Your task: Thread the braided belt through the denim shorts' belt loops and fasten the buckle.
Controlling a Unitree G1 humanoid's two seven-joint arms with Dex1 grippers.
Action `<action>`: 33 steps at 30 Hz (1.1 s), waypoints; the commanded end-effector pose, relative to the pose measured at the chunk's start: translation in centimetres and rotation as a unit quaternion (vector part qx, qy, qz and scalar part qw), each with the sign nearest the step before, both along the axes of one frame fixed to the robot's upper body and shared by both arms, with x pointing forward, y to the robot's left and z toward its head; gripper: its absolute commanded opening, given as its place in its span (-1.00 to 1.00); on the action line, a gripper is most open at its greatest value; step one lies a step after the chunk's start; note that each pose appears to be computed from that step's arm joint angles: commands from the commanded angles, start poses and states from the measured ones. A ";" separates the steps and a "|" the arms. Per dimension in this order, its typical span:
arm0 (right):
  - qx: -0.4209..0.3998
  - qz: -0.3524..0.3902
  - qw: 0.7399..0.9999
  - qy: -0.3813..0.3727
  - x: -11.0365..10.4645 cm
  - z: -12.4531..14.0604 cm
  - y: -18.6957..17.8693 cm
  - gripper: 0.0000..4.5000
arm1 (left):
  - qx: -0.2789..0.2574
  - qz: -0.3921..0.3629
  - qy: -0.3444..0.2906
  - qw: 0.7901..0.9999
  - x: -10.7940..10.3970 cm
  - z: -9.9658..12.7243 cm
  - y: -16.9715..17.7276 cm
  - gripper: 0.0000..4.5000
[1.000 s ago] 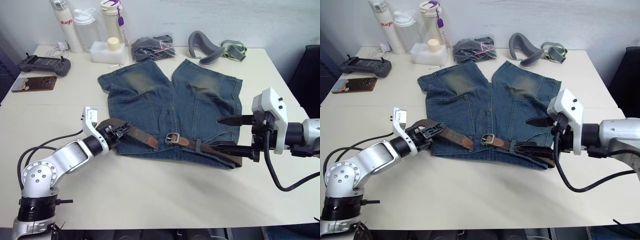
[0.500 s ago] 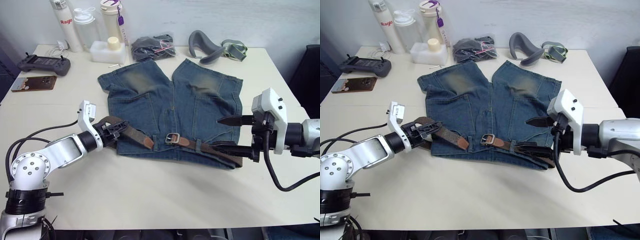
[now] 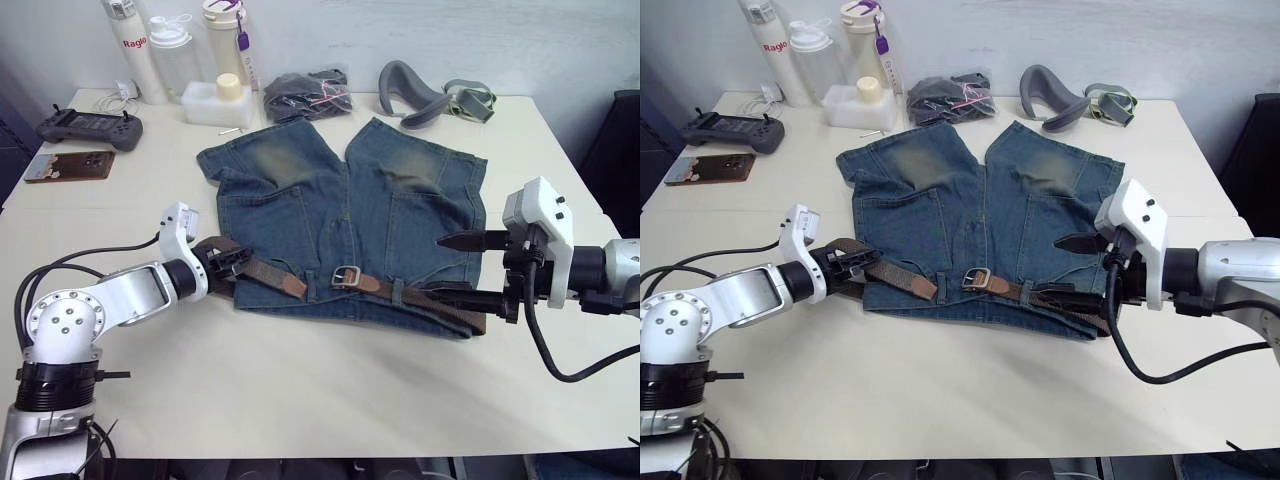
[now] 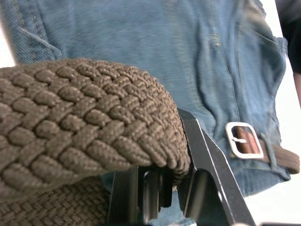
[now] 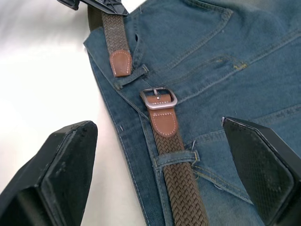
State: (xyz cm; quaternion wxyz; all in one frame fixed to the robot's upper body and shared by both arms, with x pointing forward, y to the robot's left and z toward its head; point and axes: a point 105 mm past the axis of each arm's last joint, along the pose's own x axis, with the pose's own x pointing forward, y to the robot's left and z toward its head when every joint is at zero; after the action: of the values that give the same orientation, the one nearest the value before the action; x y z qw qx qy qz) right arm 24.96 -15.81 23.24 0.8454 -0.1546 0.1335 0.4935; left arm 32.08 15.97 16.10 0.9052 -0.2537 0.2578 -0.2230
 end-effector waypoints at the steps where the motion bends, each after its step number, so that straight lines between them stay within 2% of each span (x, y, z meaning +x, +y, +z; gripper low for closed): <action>1: -0.003 0.001 1.000 -0.017 -0.2 0.5 0.1 1.00 | -0.010 -0.001 -0.025 1.000 0.2 1.8 -0.9 -1.00; 5: -0.003 0.000 1.000 -0.017 -0.2 0.4 0.1 1.00 | -0.004 -0.010 -0.044 0.999 0.3 3.0 -1.9 -1.00; 8: -0.003 -0.002 1.000 -0.017 -0.1 0.4 0.1 1.00 | -0.024 -0.011 -0.054 0.998 0.4 3.8 -2.9 -1.00; 12: 0.002 0.000 1.000 -0.017 -0.2 0.3 0.3 1.00 | -0.045 -0.019 -0.046 0.998 0.1 3.6 -3.8 -1.00; 18: 0.020 0.017 1.000 -0.010 -0.5 0.0 1.3 1.00 | -0.093 -0.035 -0.039 0.994 0.2 4.8 -2.6 -1.00; 22: 0.011 0.031 0.999 -0.015 -0.2 -1.4 2.8 1.00 | -0.078 -0.060 -0.057 0.994 1.0 6.7 -0.4 -1.00; 25: -0.005 0.041 0.999 -0.027 0.5 -2.5 4.1 0.65 | -0.066 -0.057 -0.053 0.995 1.8 7.8 1.8 -1.00; 26: -0.016 0.050 0.998 -0.033 0.6 -2.8 4.6 0.39 | -0.072 -0.058 -0.051 0.994 1.9 8.0 2.0 -1.00; 27: -0.024 0.056 0.997 -0.037 0.7 -3.0 4.9 0.24 | -0.077 -0.060 -0.050 0.994 2.0 8.1 2.1 -1.00; 33: -0.073 0.107 0.988 -0.085 2.0 -5.1 8.8 -0.98 | -0.122 -0.082 -0.047 0.988 1.6 8.6 1.0 -1.00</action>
State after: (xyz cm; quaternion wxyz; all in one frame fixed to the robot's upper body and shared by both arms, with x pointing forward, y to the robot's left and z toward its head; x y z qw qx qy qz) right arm 26.74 -7.78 18.54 0.7916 -0.2400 0.0942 0.5540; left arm 34.12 17.21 22.96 0.8601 -0.3257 0.2320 -0.3167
